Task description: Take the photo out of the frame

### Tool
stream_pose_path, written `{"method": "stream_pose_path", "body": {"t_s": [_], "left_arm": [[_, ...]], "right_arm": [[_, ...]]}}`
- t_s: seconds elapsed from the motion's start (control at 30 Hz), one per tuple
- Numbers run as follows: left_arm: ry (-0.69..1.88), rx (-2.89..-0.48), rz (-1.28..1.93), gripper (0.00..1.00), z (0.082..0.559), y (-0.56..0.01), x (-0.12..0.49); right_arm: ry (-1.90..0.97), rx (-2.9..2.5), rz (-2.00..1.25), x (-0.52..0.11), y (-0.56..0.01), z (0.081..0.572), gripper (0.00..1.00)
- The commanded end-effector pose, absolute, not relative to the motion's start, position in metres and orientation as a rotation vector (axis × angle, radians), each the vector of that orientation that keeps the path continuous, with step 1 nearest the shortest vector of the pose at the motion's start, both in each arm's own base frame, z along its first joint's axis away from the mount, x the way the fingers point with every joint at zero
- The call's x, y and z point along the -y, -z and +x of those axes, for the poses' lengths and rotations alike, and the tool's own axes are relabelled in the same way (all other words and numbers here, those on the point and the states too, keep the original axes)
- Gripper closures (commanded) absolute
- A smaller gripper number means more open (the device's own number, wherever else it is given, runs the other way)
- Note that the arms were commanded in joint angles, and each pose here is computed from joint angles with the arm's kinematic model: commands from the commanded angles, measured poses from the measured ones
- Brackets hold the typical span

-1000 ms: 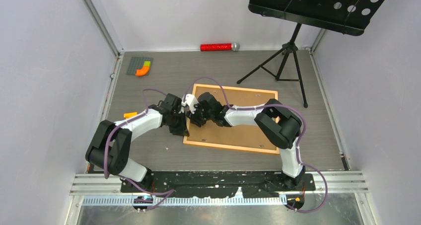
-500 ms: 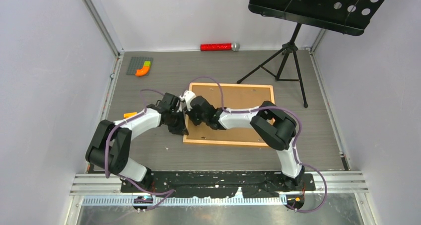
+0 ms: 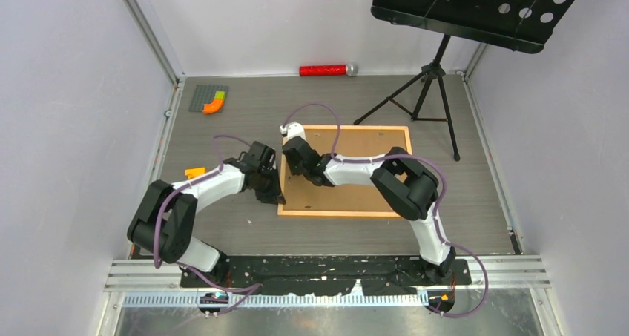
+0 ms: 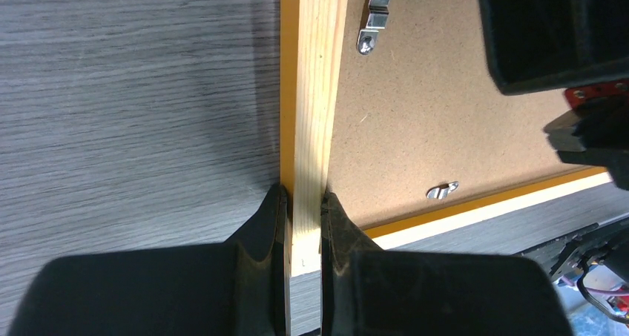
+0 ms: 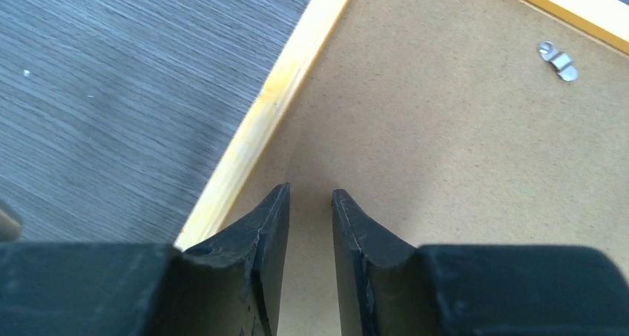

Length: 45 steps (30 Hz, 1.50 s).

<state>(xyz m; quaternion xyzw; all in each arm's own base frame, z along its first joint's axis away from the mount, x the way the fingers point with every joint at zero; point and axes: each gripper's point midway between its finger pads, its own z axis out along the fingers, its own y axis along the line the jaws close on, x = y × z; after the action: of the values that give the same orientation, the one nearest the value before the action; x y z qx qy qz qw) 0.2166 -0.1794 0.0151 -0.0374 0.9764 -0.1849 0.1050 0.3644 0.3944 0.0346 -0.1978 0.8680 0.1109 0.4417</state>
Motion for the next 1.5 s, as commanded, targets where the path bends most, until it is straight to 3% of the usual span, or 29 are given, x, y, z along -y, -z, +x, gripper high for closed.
{"method": "stream_pose_path", "body": {"t_s": [0.0, 0.13, 0.17, 0.2, 0.23, 0.27, 0.4, 0.5, 0.67, 0.77, 0.97, 1.1, 1.33, 1.4, 1.47], "left_arm": [[0.339, -3.112, -0.137, 1.0, 0.163, 0.013, 0.152], [0.314, -3.059, -0.11, 1.0, 0.181, -0.001, 0.154], [0.302, -3.048, -0.097, 1.0, 0.186, -0.003, 0.154], [0.285, -3.042, -0.083, 1.0, 0.189, -0.005, 0.153], [0.266, -3.033, -0.067, 1.0, 0.193, -0.007, 0.152], [0.246, -3.028, -0.053, 1.0, 0.198, -0.008, 0.151], [0.218, -3.023, -0.003, 1.0, 0.209, -0.01, 0.152], [0.201, -3.019, -0.003, 1.0, 0.214, -0.009, 0.151], [0.184, -2.96, -0.053, 0.98, 0.241, -0.019, 0.14], [0.201, -2.9, -0.105, 0.97, 0.272, -0.031, 0.135], [0.205, -2.83, -0.052, 0.84, 0.319, -0.054, 0.131], [0.195, -2.788, -0.016, 0.66, 0.341, -0.077, 0.134], [0.206, -2.72, -0.018, 0.26, 0.339, -0.104, 0.128], [0.214, -2.696, -0.043, 0.03, 0.333, -0.11, 0.123], [0.24, -2.66, -0.092, 0.0, 0.325, -0.117, 0.115]], "right_arm": [[-0.228, -2.099, -0.422, -0.368, -0.072, 0.383, 0.62], [-0.324, -1.871, -0.289, -0.337, -0.186, 0.404, 0.37], [-0.312, -1.836, -0.268, -0.321, -0.196, 0.409, 0.24], [-0.334, -1.773, -0.229, -0.31, -0.228, 0.408, 0.17], [-0.331, -1.746, -0.187, -0.294, -0.235, 0.411, 0.03], [-0.37, -1.676, -0.142, -0.283, -0.265, 0.409, 0.02], [-0.532, -1.654, -0.05, -0.243, -0.272, 0.403, 0.04], [-0.686, -1.659, -0.194, -0.235, -0.268, 0.39, 0.04], [-0.724, -1.604, -0.614, -0.247, -0.248, 0.348, 0.04], [-0.672, -1.648, -0.673, -0.242, -0.236, 0.345, 0.04], [-0.679, -1.729, -0.73, -0.24, -0.215, 0.331, 0.04], [-0.667, -1.825, -0.834, -0.249, -0.195, 0.321, 0.04], [-0.549, -1.89, -1.235, -0.272, -0.146, 0.28, 0.04], [-0.51, -1.903, -1.327, -0.276, -0.133, 0.27, 0.04], [-0.464, -1.916, -1.412, -0.277, -0.12, 0.262, 0.04]]}}
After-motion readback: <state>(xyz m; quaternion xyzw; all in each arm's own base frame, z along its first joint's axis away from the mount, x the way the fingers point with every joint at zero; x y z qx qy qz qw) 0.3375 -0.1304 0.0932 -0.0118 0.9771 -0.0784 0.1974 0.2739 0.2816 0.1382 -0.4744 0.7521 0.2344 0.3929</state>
